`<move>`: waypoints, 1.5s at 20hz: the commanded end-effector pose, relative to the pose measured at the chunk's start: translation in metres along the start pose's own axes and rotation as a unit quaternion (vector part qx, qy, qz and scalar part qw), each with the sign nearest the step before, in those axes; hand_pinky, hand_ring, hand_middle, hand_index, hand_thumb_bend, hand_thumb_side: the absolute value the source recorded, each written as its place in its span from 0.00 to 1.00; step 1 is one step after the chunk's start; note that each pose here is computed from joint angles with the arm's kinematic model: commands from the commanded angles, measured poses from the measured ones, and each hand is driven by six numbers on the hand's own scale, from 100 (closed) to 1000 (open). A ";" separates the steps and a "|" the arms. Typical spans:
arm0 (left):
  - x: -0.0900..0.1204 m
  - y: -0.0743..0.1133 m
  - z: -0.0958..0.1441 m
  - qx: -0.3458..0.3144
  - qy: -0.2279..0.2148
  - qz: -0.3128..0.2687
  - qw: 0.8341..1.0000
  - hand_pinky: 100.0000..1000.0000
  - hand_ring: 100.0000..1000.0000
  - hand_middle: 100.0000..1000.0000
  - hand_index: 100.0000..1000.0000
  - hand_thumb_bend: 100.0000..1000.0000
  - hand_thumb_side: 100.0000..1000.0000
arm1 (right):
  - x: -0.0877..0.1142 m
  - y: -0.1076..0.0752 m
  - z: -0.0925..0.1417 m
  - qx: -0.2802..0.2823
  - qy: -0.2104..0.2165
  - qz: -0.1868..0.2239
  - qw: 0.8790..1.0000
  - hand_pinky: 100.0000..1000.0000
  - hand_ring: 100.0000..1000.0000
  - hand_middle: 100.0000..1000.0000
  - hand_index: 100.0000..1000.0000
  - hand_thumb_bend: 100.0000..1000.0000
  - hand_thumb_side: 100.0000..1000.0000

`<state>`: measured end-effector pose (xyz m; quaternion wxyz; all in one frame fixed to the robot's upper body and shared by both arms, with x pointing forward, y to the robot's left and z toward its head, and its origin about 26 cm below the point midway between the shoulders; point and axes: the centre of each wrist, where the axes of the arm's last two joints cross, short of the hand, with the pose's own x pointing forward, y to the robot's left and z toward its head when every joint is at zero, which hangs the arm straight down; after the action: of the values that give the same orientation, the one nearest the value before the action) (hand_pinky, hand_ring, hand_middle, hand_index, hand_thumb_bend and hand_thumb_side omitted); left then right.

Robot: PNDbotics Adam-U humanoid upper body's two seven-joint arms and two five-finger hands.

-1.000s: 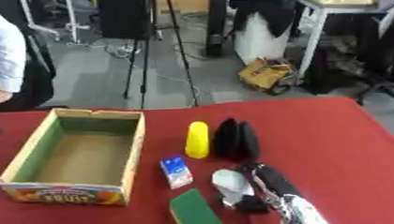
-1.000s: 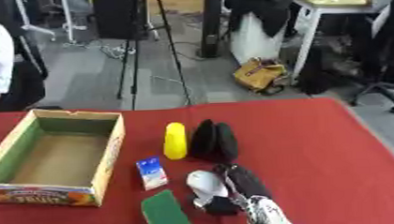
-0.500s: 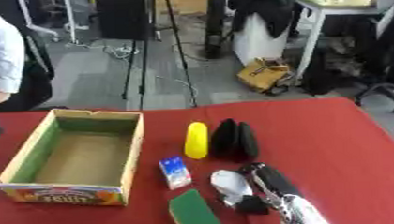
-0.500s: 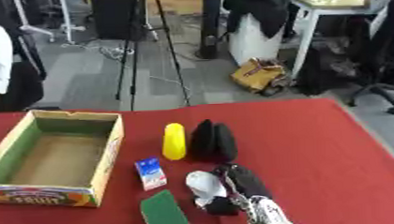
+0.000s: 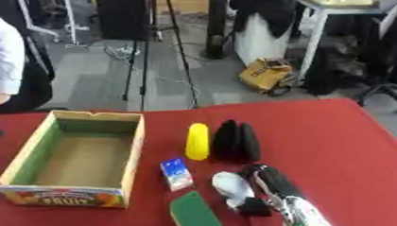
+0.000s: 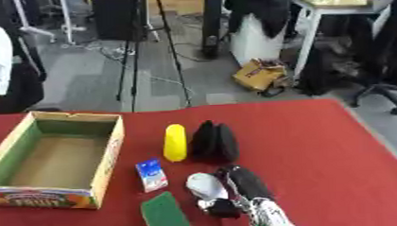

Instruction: Pick up objects on the table and place them in the box.

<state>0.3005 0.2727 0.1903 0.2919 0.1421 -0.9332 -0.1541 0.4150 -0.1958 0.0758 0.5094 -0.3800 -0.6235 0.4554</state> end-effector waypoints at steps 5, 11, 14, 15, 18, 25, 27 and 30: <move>0.005 0.004 -0.005 0.000 -0.015 -0.003 1.000 0.93 0.77 0.75 0.76 0.00 0.67 | -0.002 -0.008 -0.002 -0.014 -0.001 0.020 1.000 0.87 0.91 0.60 0.73 0.49 0.53; 0.005 0.004 -0.005 -0.001 -0.014 -0.003 1.000 0.94 0.77 0.75 0.76 0.00 0.67 | 0.000 -0.007 -0.003 -0.019 0.002 0.025 1.000 0.87 0.90 0.56 0.70 0.48 0.52; 0.005 0.005 -0.005 -0.001 -0.014 -0.003 1.000 0.94 0.77 0.75 0.76 0.00 0.67 | 0.000 -0.007 -0.003 -0.022 0.003 0.026 0.999 0.87 0.90 0.54 0.68 0.46 0.52; 0.005 0.005 -0.005 -0.001 -0.014 -0.003 1.000 0.94 0.77 0.75 0.76 0.00 0.67 | -0.001 -0.007 -0.003 -0.022 0.003 0.026 0.999 0.87 0.90 0.54 0.68 0.46 0.52; 0.005 0.004 -0.005 -0.002 -0.014 -0.003 1.000 0.94 0.77 0.75 0.76 0.00 0.67 | 0.000 -0.007 -0.003 -0.027 0.003 0.028 0.999 0.87 0.89 0.49 0.64 0.44 0.51; 0.005 0.004 -0.005 -0.002 -0.013 -0.003 1.000 0.94 0.77 0.75 0.76 0.00 0.67 | 0.000 -0.006 -0.003 -0.039 0.005 0.028 0.999 0.86 0.88 0.46 0.61 0.40 0.52; 0.005 0.004 -0.005 -0.002 -0.013 -0.003 1.000 0.94 0.77 0.75 0.76 0.00 0.67 | 0.000 -0.007 -0.003 -0.042 0.004 0.027 0.999 0.86 0.87 0.45 0.60 0.38 0.53; 0.006 0.004 -0.005 -0.002 -0.014 -0.002 1.000 0.94 0.77 0.75 0.76 0.00 0.67 | 0.001 -0.009 -0.003 -0.047 0.004 0.027 0.999 0.86 0.86 0.43 0.58 0.36 0.52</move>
<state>0.3005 0.2727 0.1903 0.2940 0.1398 -0.9325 -0.1565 0.4154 -0.1959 0.0736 0.4961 -0.4095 -0.6256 0.4414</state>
